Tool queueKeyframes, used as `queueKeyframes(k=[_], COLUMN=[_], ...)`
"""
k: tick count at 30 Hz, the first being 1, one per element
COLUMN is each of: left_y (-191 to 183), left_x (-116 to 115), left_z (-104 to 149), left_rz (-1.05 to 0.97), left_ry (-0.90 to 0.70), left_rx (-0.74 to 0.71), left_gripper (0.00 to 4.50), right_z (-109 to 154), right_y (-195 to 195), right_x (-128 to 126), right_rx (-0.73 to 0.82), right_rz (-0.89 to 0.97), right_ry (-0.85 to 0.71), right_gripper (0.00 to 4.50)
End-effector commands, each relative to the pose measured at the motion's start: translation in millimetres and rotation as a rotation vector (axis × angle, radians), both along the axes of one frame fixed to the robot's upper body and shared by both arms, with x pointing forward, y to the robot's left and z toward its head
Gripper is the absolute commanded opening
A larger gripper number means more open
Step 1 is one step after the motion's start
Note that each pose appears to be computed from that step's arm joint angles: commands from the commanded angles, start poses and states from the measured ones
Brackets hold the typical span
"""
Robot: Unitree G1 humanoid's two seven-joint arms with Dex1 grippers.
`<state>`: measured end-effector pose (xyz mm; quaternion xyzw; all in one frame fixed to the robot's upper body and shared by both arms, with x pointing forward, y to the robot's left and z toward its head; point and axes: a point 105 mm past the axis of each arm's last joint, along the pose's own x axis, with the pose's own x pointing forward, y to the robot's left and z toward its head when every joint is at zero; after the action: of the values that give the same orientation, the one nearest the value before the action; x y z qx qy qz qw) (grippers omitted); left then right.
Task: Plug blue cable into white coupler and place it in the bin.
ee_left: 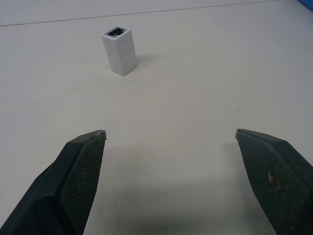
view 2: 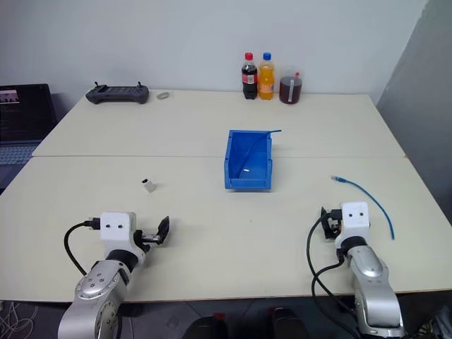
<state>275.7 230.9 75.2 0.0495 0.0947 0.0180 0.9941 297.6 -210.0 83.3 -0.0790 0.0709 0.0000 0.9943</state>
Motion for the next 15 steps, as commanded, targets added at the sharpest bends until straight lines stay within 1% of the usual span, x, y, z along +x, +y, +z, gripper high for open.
queueKeyframes(k=[1,15], left_y=[3.1,-3.3], left_x=[1.2,-2.0], left_z=[13.1,10.4], left_rz=[0.01,0.007], left_ry=[-0.055,-0.051], left_rx=[0.01,-0.006], left_gripper=[4.5,4.5], right_z=[17.5,19.7], right_y=[-0.6,-0.4], right_x=[2.3,4.4], right_rx=[-0.02,-0.033], right_rz=[0.002,0.012], right_ry=[-0.068,-0.07], right_gripper=[3.75,3.75])
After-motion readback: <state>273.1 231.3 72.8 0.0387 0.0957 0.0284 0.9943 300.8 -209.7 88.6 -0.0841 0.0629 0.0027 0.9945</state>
